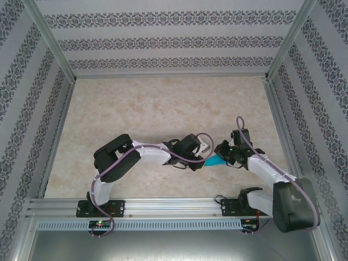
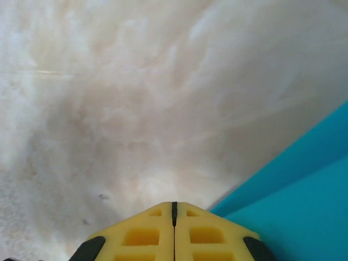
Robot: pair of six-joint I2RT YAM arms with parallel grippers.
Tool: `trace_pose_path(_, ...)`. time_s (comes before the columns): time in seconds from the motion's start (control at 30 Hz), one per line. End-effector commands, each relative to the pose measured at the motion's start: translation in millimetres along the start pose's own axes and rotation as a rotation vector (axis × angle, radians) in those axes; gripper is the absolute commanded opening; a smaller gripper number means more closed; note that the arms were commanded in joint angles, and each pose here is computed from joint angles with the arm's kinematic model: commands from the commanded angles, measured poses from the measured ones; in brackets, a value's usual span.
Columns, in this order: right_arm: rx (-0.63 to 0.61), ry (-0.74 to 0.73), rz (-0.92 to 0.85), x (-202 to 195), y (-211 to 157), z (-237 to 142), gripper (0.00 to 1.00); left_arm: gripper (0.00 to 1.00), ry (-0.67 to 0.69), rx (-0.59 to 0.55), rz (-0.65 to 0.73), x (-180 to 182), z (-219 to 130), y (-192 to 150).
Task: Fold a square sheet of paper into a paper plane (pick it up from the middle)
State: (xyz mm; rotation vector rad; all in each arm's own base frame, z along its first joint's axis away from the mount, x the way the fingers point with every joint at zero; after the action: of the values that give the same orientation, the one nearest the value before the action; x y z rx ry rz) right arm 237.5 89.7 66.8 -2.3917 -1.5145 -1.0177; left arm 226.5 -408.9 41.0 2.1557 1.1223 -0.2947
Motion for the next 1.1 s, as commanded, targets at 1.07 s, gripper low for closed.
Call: trace_pose_path(1.07, -0.036, 0.011, -0.092, 7, -73, 39, 0.0, 0.0, 0.173, 0.29, -0.168, 68, -27, -105)
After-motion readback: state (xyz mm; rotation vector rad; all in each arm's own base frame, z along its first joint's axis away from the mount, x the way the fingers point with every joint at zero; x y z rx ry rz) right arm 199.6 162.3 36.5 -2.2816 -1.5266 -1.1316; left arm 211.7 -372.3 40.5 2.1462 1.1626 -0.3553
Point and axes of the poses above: each hand's point on the last joint's axis, 136 mm out from that joint toward the fingers, its own z axis out along the fingers, its own x axis along the line the jaws close on, y = z × x, the point moved 3 cm from there along -z, back along the fingers, and after that the axes turned 8 degrees about -z, right-handed, at the moved point
